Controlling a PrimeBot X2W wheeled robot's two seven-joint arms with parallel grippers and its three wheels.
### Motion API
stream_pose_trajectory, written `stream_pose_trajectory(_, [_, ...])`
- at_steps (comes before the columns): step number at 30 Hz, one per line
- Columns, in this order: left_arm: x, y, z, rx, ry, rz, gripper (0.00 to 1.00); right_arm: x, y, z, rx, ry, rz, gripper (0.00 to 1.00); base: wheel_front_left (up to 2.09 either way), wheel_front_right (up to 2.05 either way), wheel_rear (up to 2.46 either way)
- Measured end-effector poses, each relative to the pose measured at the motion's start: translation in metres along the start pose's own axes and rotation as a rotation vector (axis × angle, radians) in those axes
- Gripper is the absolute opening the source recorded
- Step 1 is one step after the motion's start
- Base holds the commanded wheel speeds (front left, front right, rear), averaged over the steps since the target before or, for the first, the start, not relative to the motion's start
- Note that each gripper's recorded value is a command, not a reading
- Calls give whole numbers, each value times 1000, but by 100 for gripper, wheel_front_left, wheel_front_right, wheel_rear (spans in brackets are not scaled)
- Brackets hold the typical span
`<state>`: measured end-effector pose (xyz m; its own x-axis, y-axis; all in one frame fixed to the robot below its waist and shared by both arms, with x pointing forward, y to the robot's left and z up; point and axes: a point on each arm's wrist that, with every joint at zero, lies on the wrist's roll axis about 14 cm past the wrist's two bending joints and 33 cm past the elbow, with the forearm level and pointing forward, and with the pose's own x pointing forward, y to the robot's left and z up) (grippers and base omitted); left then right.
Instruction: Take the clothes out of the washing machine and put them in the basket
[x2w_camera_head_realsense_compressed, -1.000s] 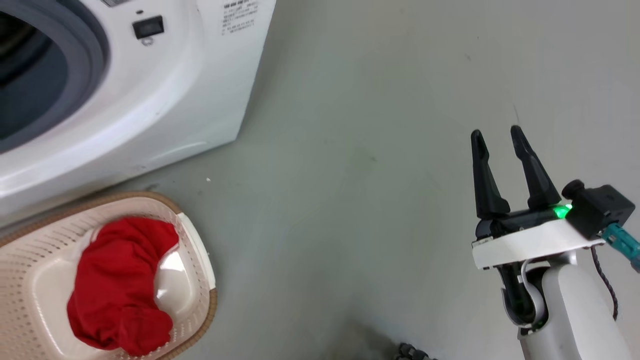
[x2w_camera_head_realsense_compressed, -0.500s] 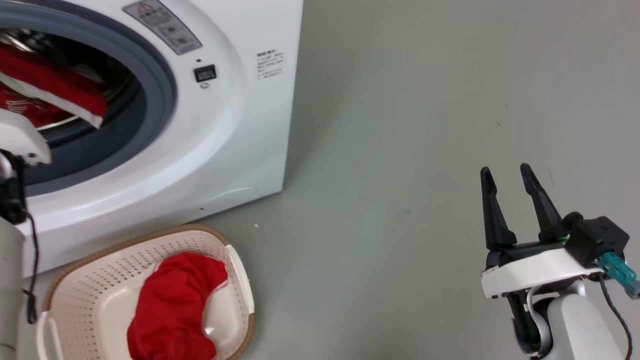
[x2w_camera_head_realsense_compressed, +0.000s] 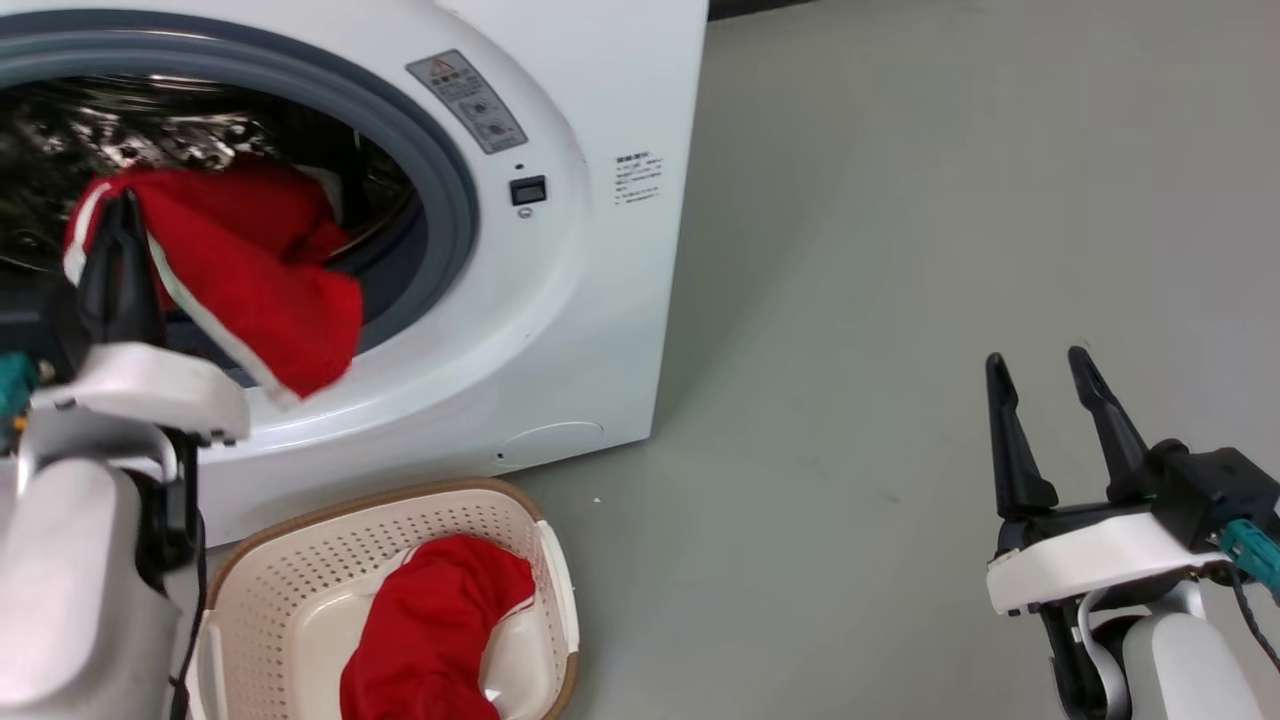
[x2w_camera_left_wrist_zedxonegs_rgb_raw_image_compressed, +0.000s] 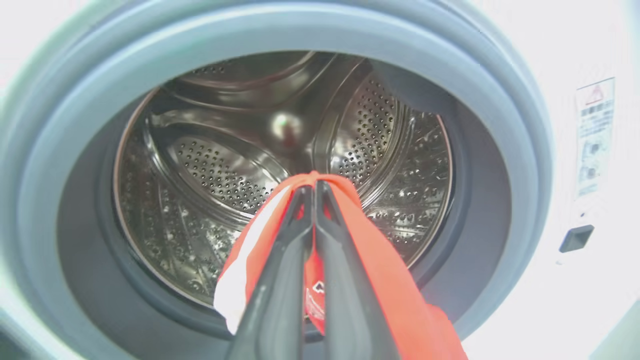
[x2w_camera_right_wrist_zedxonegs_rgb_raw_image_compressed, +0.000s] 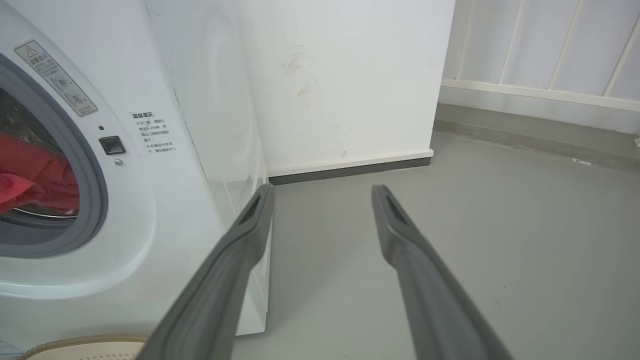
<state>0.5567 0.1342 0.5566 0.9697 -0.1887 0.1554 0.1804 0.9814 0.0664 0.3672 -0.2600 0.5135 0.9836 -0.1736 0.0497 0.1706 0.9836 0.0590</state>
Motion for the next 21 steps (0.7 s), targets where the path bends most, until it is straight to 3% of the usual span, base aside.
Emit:
stream_pose_trajectory(13, [-95, 7, 13, -22, 19, 76, 0, 0, 25, 13, -11, -9, 77, 100, 0, 0, 0])
stream_pose_trajectory(21, [-159, -7, -33, -119, 206, 126, 0, 0, 41, 16, -18, -8, 123, 100, 0, 0, 0])
